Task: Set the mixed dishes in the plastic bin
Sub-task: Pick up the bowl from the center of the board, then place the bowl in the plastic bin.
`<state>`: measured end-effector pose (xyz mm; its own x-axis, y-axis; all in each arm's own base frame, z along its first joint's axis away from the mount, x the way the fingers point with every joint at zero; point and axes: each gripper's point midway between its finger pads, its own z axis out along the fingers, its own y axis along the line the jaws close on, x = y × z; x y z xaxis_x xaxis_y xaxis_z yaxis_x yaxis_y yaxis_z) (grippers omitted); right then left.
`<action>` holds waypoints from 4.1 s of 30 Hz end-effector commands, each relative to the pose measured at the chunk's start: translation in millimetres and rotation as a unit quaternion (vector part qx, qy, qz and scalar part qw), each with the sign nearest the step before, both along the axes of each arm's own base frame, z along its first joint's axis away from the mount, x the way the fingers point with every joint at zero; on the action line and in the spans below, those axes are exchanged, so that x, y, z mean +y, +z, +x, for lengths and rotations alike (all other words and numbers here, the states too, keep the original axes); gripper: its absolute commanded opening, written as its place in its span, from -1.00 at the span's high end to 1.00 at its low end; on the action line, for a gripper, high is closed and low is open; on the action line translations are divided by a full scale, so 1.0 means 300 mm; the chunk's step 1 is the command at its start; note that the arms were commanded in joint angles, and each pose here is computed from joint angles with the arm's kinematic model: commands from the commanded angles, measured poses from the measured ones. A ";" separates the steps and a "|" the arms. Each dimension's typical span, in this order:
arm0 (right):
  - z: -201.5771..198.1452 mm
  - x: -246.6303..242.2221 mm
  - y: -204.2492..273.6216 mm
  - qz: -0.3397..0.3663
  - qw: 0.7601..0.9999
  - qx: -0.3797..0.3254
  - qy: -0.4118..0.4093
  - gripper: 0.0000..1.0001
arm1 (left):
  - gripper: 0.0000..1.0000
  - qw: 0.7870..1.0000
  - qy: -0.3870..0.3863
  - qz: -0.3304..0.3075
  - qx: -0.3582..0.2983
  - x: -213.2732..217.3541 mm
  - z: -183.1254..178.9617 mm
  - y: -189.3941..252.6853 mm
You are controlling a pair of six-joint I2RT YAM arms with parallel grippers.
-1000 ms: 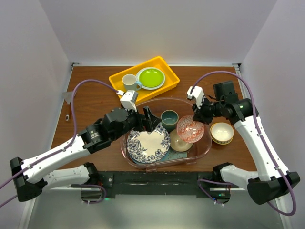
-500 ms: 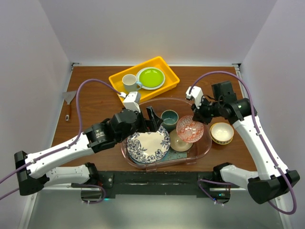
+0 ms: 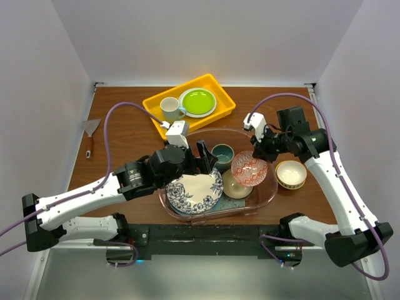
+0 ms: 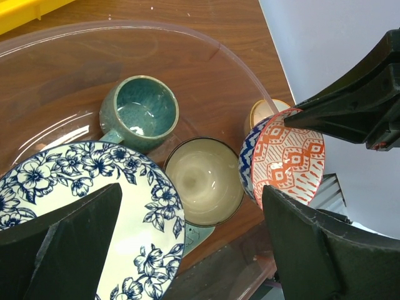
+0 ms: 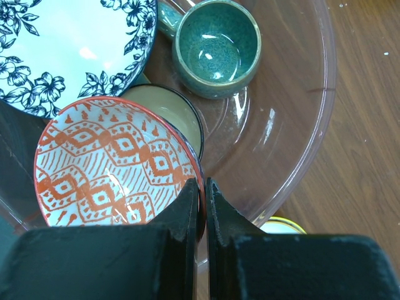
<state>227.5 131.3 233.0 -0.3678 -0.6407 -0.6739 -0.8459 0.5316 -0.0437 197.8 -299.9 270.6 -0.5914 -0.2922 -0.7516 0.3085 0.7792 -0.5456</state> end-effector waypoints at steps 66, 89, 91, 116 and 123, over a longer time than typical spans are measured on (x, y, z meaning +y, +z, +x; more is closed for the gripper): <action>0.004 0.056 0.089 0.058 0.998 -0.024 0.002 1.00 | 0.44 0.993 -0.032 0.114 -0.016 -0.287 0.054 -0.135; -0.118 0.050 0.220 0.157 0.985 -0.038 0.055 -0.52 | 1.00 0.986 -0.049 0.115 -0.109 -0.105 0.024 -0.035; -0.118 0.032 0.232 0.158 0.985 -0.048 0.045 -0.68 | 1.00 0.985 -0.048 0.122 -0.108 -0.097 0.025 -0.048; -0.034 -0.104 0.245 0.175 0.977 -0.089 -0.082 -0.87 | 1.00 0.974 -0.153 0.149 -0.078 -0.267 0.023 -0.214; -0.038 -0.104 0.241 0.179 0.976 -0.089 -0.082 -0.87 | 1.00 0.968 -0.177 0.158 -0.076 -0.349 0.047 -0.245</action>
<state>217.0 96.6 296.5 -0.3417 -0.3160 -0.8851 -0.7358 0.6759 0.0428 198.8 -372.7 155.5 -0.5436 0.2558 -0.7994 0.6054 0.7792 -0.1624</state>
